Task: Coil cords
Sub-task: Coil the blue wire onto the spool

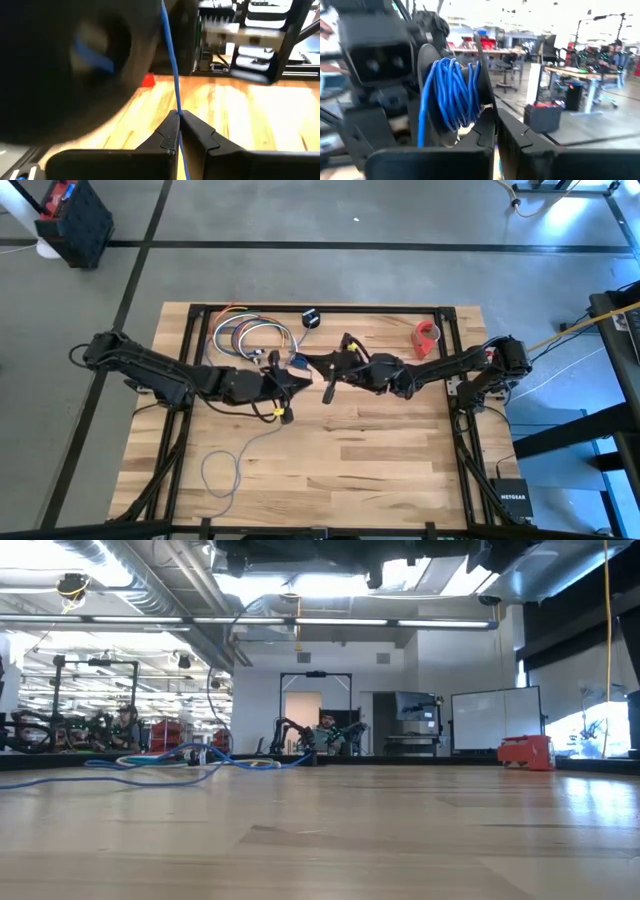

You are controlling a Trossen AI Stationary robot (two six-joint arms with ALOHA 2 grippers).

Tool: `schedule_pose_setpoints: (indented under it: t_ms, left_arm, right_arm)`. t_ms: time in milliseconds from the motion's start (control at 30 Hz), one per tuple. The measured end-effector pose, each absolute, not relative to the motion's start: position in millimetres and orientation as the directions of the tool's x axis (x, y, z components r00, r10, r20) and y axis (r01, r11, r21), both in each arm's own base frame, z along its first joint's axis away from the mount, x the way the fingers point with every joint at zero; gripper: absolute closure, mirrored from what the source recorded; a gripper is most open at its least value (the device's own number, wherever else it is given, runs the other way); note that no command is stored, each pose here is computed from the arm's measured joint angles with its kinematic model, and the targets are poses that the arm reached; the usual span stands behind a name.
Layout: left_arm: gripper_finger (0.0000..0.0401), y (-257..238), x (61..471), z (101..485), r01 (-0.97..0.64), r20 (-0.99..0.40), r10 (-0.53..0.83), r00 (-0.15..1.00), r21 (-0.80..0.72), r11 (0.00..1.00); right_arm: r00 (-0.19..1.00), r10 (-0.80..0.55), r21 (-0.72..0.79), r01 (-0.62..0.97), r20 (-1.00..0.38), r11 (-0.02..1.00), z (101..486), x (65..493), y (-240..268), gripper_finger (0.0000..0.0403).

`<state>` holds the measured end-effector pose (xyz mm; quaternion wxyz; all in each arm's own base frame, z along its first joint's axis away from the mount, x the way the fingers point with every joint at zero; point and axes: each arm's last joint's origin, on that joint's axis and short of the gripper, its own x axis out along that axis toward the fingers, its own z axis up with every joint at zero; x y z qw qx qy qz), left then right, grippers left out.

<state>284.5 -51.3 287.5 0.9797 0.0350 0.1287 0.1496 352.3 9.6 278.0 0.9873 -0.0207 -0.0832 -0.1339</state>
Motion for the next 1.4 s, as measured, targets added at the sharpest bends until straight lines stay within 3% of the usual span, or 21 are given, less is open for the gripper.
schedule_pose_setpoints:
  t_ms: [267,700,1000,1167,1400]
  left_arm:
    - [0.0393,-61,282,285,-0.251,-0.255,0.273,0.928,0.116,0.961]
    - [0.0394,-60,272,264,-0.250,-0.458,0.292,0.839,0.153,0.956]
    - [0.0394,-59,268,257,-0.253,-0.522,0.303,0.797,0.167,0.953]
    - [0.0398,-56,261,255,-0.257,-0.555,0.327,0.765,0.203,0.945]
    - [0.0399,-45,214,282,-0.343,-0.562,0.386,0.732,0.186,0.921]
  right_arm:
    - [0.943,-0.237,0.016,0.240,0.235,0.971,285,351,10,0.0393]
    - [0.944,-0.171,0.003,0.177,0.283,0.984,300,343,12,0.0393]
    - [0.941,-0.148,-0.020,0.162,0.303,0.987,309,337,12,0.0393]
    - [0.961,-0.087,-0.046,0.103,0.263,0.994,305,338,14,0.0393]
    - [0.988,-0.085,-0.096,0.097,0.128,0.991,295,340,14,0.0393]
